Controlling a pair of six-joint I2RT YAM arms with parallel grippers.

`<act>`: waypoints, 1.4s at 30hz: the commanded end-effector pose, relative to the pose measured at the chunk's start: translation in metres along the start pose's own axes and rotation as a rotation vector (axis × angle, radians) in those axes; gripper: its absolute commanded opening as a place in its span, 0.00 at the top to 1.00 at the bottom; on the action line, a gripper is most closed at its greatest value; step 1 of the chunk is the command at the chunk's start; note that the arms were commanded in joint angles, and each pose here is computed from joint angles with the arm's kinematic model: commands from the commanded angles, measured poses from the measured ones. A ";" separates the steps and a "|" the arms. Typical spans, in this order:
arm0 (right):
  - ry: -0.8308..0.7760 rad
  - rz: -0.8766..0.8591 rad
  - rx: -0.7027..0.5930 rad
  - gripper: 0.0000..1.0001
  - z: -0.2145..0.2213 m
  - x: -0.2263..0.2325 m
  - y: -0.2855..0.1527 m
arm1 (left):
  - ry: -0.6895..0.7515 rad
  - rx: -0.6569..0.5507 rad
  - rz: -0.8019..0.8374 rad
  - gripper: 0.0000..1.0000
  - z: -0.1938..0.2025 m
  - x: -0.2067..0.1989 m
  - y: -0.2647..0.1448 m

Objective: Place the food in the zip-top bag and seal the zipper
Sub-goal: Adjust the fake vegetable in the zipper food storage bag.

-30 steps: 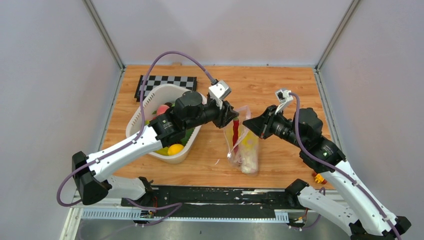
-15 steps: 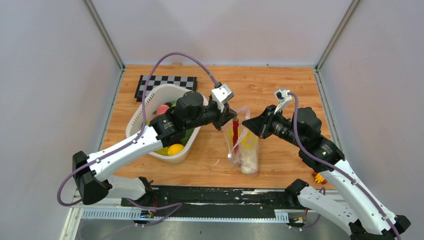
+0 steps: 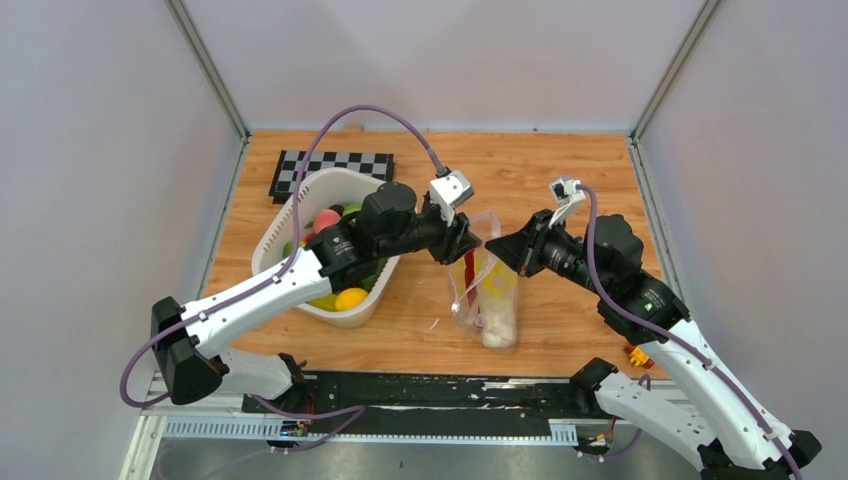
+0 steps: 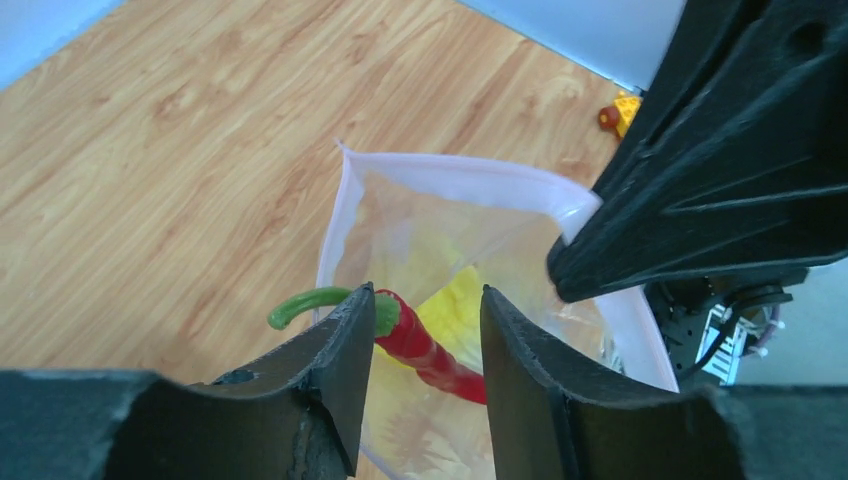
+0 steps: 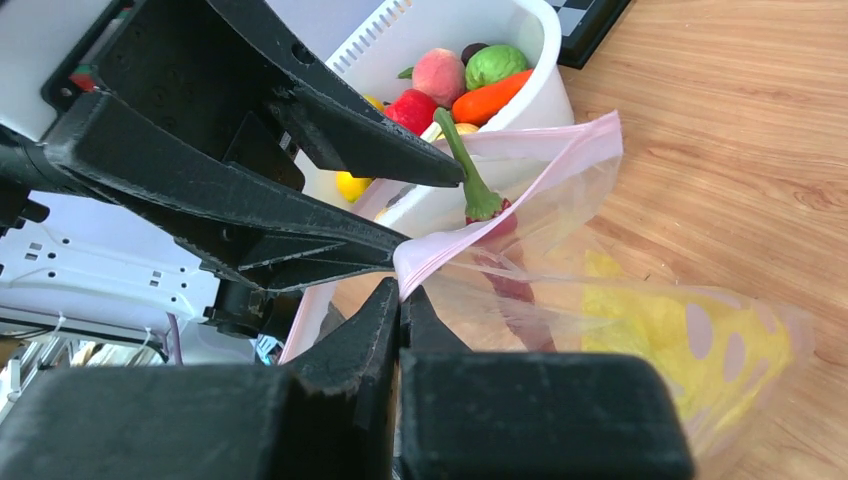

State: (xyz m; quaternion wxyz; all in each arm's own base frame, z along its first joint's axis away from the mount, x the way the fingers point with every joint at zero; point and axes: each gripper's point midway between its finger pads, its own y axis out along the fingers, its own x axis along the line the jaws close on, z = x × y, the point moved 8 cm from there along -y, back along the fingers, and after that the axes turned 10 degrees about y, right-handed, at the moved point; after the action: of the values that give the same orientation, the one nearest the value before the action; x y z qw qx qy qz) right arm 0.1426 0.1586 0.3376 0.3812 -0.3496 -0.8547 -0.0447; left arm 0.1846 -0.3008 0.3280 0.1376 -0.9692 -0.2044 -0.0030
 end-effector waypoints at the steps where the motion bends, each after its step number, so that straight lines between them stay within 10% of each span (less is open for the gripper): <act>1: -0.015 -0.016 -0.078 0.99 -0.012 0.008 -0.006 | -0.098 -0.021 -0.106 0.48 0.000 0.002 -0.014; 22: 0.022 -0.061 -0.106 0.99 -0.010 0.009 -0.002 | -0.411 0.079 -0.296 0.46 0.021 0.000 0.027; 33: 0.023 -0.062 -0.104 0.99 -0.009 0.007 0.002 | -0.426 -0.136 -0.197 0.52 0.002 -0.010 0.025; 42: 0.020 -0.056 -0.105 0.99 -0.010 0.007 0.002 | -0.408 -0.120 -0.173 0.85 0.010 -0.013 0.026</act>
State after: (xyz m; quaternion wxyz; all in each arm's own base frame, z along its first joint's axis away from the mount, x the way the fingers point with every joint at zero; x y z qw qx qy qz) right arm 0.1465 0.1588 0.3333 0.3861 -0.3608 -0.8458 -0.0733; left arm 0.1876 -0.3224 0.2889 0.0901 -0.9196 -0.3372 0.1805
